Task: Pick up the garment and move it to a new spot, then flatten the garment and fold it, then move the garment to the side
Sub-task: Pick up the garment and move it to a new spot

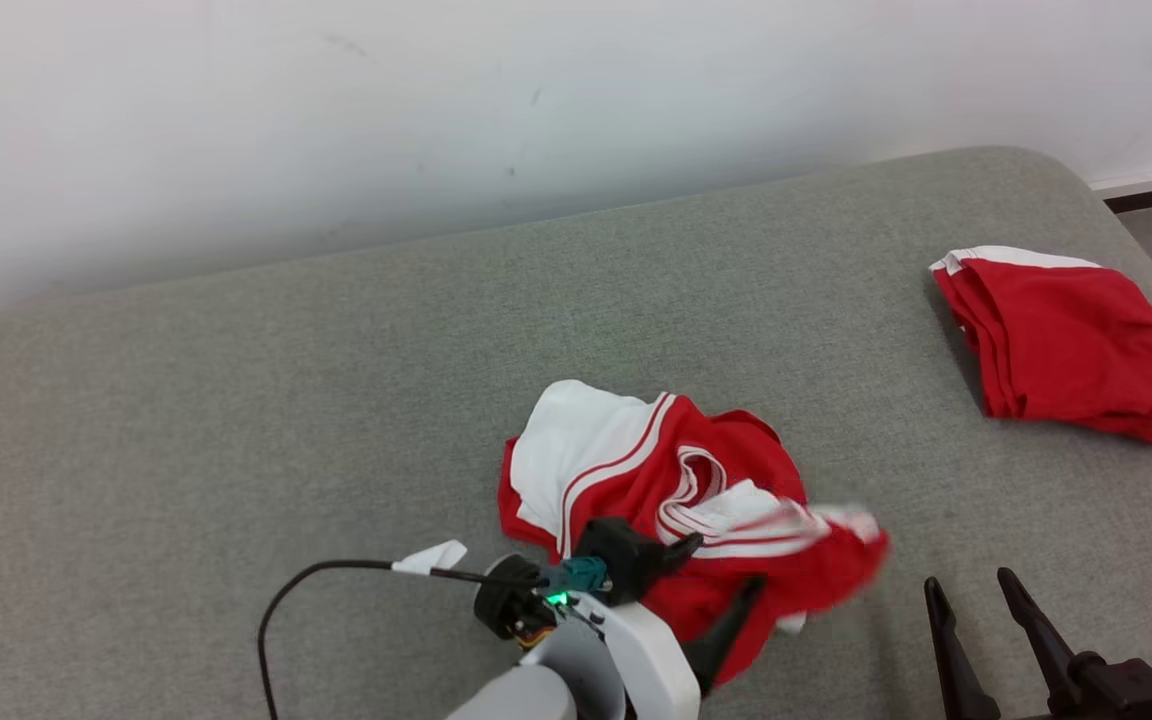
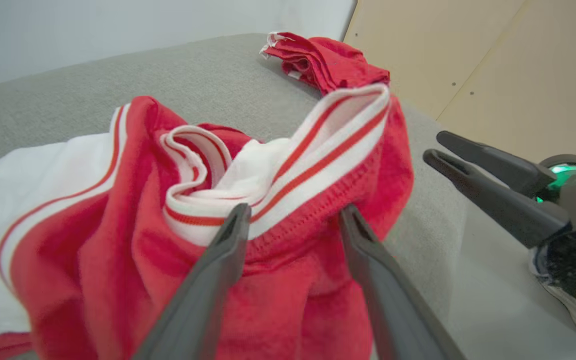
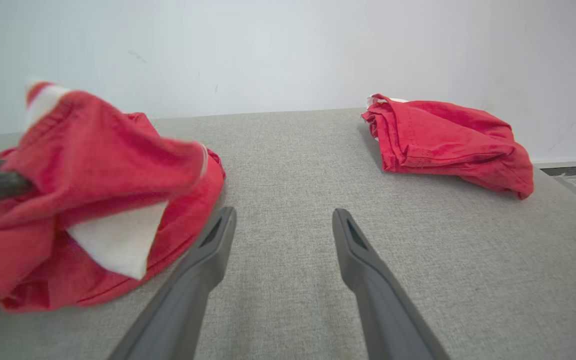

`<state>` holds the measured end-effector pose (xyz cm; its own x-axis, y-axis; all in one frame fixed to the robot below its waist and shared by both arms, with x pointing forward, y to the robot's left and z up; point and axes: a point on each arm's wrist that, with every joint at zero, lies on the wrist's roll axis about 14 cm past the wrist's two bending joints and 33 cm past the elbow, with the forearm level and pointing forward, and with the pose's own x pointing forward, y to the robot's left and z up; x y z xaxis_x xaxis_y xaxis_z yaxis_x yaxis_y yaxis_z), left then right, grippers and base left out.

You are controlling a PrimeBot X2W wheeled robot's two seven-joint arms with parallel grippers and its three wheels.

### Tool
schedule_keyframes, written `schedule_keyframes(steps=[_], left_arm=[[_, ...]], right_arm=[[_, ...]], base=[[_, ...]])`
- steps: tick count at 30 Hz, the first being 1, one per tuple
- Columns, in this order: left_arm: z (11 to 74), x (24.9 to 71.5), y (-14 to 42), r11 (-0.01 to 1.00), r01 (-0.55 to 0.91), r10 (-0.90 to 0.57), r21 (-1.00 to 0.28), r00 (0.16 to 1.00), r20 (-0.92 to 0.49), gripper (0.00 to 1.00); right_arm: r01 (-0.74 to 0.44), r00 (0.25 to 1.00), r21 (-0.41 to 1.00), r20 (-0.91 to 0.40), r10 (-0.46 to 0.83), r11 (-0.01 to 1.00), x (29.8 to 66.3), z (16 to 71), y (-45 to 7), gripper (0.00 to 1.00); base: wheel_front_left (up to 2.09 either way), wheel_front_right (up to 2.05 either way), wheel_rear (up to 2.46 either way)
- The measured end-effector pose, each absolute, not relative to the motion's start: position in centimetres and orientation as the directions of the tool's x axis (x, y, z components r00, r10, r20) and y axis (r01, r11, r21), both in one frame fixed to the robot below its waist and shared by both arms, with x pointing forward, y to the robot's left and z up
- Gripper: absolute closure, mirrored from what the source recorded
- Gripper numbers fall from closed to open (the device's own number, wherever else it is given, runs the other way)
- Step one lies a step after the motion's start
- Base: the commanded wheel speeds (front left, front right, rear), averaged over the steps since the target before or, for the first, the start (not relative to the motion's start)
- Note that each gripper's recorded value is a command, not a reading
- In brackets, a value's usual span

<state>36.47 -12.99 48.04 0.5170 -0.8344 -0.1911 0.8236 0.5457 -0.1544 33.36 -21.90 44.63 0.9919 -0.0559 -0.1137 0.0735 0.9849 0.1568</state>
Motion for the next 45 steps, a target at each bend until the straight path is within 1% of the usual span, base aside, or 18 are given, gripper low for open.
schedule_keyframes(steps=[2, 5, 8, 11, 15, 19, 21, 23, 26, 30, 33, 41, 45], left_arm=[[48.3, 36.0, -13.2, 0.540, 0.821, -0.841, -0.183, 0.515, -0.167, 0.00], [49.8, 35.9, -13.3, 0.547, 0.810, -0.836, -0.213, 0.541, -0.092, 0.00], [51.7, 36.2, -12.8, 0.573, 0.790, -0.810, -0.217, 0.586, -0.003, 0.00], [52.4, 36.7, -11.3, 0.625, 0.748, -0.761, -0.222, 0.647, 0.039, 0.00], [52.4, 38.1, -7.1, 0.733, 0.654, -0.657, -0.189, 0.752, 0.054, 0.00], [51.5, 38.4, -2.5, 0.826, 0.539, -0.541, -0.166, 0.840, 0.036, 0.00], [51.1, 38.1, -0.5, 0.860, 0.492, -0.493, -0.136, 0.870, 0.031, 0.00], [51.6, 38.1, 1.9, 0.898, 0.415, -0.413, -0.148, 0.909, 0.051, 0.00], [51.4, 37.3, 5.0, 0.935, 0.322, -0.318, -0.147, 0.947, 0.051, 0.00], [50.3, 35.6, 8.7, 0.969, 0.207, -0.204, -0.139, 0.978, 0.030, 0.00], [49.4, 34.2, 10.7, 0.980, 0.150, -0.151, -0.131, 0.989, 0.008, 0.00], [47.4, 31.1, 14.6, 0.991, 0.040, -0.045, -0.125, 0.998, -0.035, 0.00], [47.6, 30.6, 15.4, 0.991, 0.021, -0.024, -0.134, 1.000, -0.020, 0.00]], right_arm=[[0.074, 0.992, 0.157, -0.113, -0.056, 0.985, 33.4, 44.6, -21.9, 0.00], [0.073, 0.992, 0.159, -0.110, -0.056, 0.985, 33.5, 44.7, -21.9, 0.00], [0.075, 0.993, 0.161, -0.103, -0.059, 0.984, 33.4, 44.9, -22.0, 0.00], [0.083, 0.993, 0.161, -0.097, -0.068, 0.984, 33.3, 45.0, -22.4, 0.00], [0.091, 0.993, 0.156, -0.090, -0.078, 0.984, 33.0, 45.2, -22.9, 0.00], [0.096, 0.993, 0.149, -0.087, -0.084, 0.984, 32.5, 45.3, -23.3, 0.00], [0.094, 0.993, 0.141, -0.085, -0.082, 0.986, 32.2, 45.3, -23.4, 0.00], [0.088, 0.994, 0.134, -0.079, -0.078, 0.987, 32.1, 45.5, -23.4, 0.00], [0.082, 0.995, 0.134, -0.069, -0.073, 0.988, 32.0, 45.8, -23.3, 0.00], [0.057, 0.996, 0.136, -0.069, -0.047, 0.989, 31.8, 45.7, -22.4, 0.00], [0.035, 0.997, 0.138, -0.071, -0.025, 0.990, 31.9, 45.6, -21.7, 0.00], [-0.019, 0.997, 0.154, -0.072, 0.031, 0.988, 32.1, 45.5, -19.6, 0.00], [-0.040, 0.996, 0.157, -0.067, 0.051, 0.987, 32.3, 45.6, -18.9, 0.00]], base=[[0.00, 0.00, 0.00], [0.00, 0.00, 0.00], [0.00, 0.00, 0.00], [0.00, 0.00, 0.00], [0.00, 0.00, 0.00], [0.00, 0.00, 0.00], [0.00, 0.00, 0.00], [0.00, 0.00, 0.00], [0.00, 0.00, 0.00], [0.00, 0.00, 0.00], [0.00, 0.00, 0.00], [0.00, 0.00, 0.00], [0.00, 0.00, 0.00]])
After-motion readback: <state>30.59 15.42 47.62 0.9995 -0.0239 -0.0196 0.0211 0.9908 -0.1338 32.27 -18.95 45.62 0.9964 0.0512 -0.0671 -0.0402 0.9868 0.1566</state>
